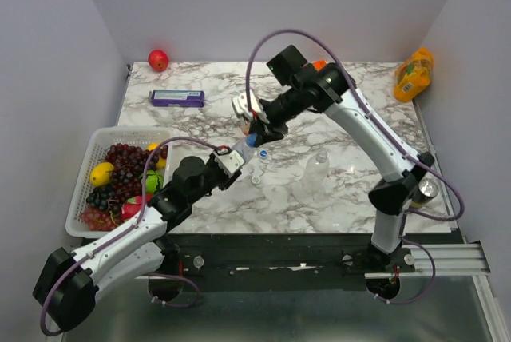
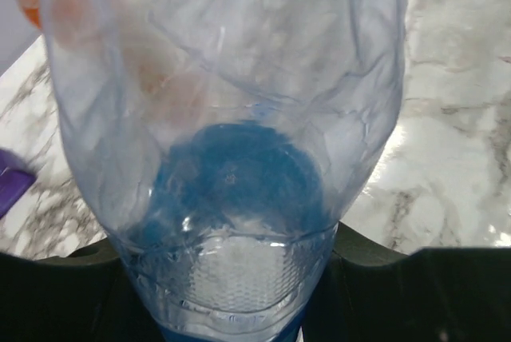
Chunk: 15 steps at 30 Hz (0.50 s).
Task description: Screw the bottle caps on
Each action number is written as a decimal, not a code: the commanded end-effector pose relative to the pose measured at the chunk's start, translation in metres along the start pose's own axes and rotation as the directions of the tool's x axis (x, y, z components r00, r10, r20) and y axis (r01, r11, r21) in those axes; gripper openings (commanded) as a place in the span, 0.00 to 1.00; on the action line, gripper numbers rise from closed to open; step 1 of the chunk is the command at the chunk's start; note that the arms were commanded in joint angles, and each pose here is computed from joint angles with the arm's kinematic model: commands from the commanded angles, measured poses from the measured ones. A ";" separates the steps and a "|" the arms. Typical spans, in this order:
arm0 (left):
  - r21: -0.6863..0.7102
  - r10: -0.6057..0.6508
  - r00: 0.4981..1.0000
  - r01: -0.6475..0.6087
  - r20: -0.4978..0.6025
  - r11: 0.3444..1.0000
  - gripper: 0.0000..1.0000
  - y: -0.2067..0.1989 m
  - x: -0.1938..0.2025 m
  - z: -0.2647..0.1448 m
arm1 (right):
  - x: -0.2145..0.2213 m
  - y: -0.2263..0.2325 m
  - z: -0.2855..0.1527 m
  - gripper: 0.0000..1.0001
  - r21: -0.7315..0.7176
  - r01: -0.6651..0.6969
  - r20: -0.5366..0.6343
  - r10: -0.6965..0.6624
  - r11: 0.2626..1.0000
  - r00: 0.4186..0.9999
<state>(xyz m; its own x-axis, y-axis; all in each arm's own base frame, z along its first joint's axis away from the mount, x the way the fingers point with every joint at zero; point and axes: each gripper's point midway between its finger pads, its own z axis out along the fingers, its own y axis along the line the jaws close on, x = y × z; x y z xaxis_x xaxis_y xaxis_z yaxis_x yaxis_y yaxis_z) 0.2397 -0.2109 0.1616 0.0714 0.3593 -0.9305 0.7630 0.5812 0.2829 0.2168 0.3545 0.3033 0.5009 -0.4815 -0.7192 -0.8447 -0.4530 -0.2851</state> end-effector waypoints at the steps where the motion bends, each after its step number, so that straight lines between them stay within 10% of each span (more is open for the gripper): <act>1: -0.368 -0.051 0.981 0.119 0.188 0.922 0.00 0.072 -0.073 -0.006 | 0.008 -0.006 0.017 0.13 -0.079 -0.597 0.011 0.600 0.798 0.800; 3: -0.430 -0.049 0.980 0.129 0.192 0.894 0.00 0.082 -0.077 -0.009 | 0.005 -0.031 0.022 0.06 -0.084 -0.697 0.067 0.702 0.712 0.709; 6: -0.466 -0.040 0.988 0.107 0.152 0.878 0.00 0.087 -0.078 -0.006 | -0.003 -0.040 0.027 0.00 -0.152 -0.880 0.095 0.893 0.450 0.440; 7: -0.487 -0.045 0.993 0.093 0.109 0.868 0.00 0.088 -0.069 -0.004 | 0.002 -0.026 0.039 0.00 -0.218 -0.939 0.022 0.963 0.267 0.269; 12: -0.528 -0.031 0.999 0.032 0.012 0.849 0.00 0.094 -0.051 -0.002 | 0.001 -0.026 0.038 0.01 -0.252 -0.942 0.013 0.974 0.221 0.225; 15: -0.504 -0.018 0.999 0.000 -0.031 0.864 0.00 0.088 -0.040 0.001 | 0.000 -0.038 0.030 0.28 -0.275 -0.931 0.056 0.970 0.242 0.235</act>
<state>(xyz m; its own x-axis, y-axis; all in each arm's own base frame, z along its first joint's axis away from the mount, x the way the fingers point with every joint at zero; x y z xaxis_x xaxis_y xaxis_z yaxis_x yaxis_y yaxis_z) 0.2831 -0.1668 0.1488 -0.1231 0.4834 -0.8667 0.4525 0.8046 0.3845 0.2880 0.3781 0.2822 -0.5670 -0.4910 -0.6614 -0.8118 0.1973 0.5495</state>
